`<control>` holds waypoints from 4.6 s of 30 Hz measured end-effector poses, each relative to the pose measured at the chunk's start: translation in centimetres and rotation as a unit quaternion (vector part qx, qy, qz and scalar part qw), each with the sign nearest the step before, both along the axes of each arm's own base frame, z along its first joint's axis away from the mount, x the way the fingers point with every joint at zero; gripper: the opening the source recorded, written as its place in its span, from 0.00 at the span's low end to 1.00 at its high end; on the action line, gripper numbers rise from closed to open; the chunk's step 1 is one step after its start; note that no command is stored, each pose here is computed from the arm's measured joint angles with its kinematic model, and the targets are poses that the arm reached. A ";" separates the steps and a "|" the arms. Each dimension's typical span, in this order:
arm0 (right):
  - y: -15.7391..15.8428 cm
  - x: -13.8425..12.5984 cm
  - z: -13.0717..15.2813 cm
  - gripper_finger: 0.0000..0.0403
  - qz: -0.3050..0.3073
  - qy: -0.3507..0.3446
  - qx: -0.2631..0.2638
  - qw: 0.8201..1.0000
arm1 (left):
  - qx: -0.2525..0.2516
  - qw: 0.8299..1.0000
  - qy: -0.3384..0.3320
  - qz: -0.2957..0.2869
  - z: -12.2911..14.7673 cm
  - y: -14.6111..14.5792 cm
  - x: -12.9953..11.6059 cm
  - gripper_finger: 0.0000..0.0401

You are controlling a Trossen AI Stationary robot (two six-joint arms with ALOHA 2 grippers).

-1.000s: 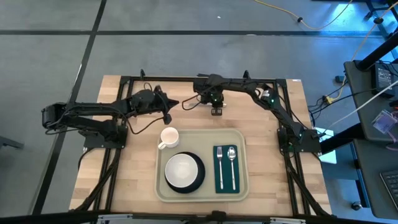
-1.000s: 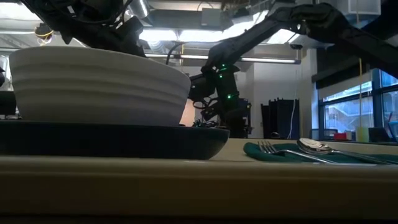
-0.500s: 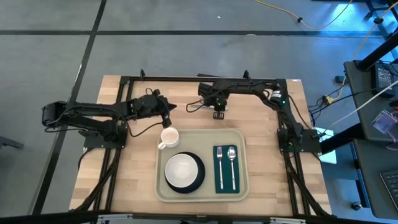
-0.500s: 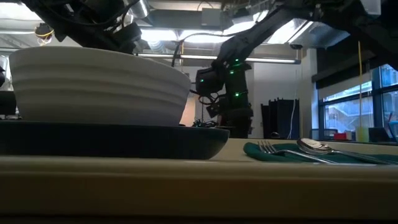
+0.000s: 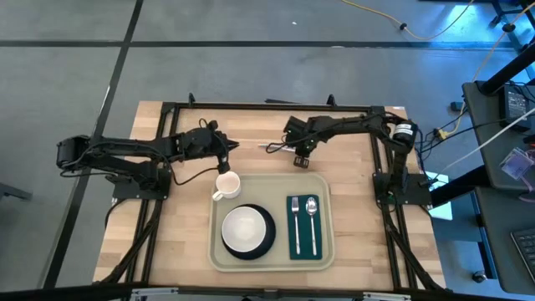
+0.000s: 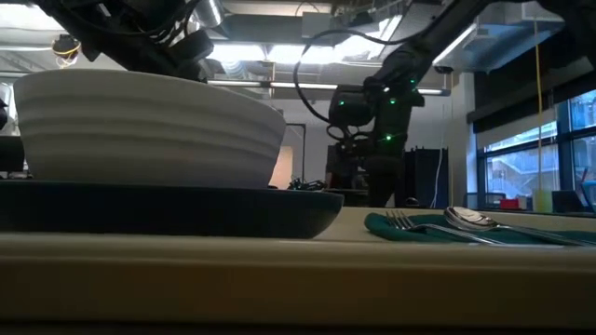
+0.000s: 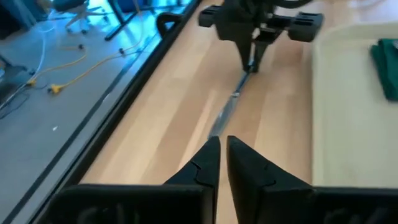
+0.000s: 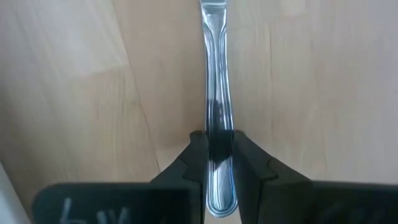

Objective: Set up tray
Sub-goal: Put the silver knife on the green napkin between the silver fork and spoon

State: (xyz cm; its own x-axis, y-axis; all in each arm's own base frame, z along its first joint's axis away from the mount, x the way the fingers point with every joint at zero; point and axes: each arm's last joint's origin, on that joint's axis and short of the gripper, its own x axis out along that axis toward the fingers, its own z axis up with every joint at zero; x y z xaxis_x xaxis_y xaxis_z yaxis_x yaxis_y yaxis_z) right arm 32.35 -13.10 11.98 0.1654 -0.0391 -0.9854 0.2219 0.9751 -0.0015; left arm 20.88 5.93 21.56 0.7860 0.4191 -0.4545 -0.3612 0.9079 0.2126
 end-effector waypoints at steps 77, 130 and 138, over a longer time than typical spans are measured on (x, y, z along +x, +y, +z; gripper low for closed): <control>-0.9 1.4 -0.1 0.10 -0.014 -0.131 0.094 0.987 | -0.005 0.937 0.328 -0.119 -10.9 7.7 11.6 0.00; -0.5 2.8 1.2 0.35 0.129 -0.049 -0.132 0.982 | -0.101 0.946 0.273 -0.145 -10.9 7.3 11.8 0.00; -2.5 1.7 0.8 0.35 0.089 -0.047 -0.080 0.992 | -0.101 0.943 0.271 -0.162 -10.9 7.3 11.8 0.00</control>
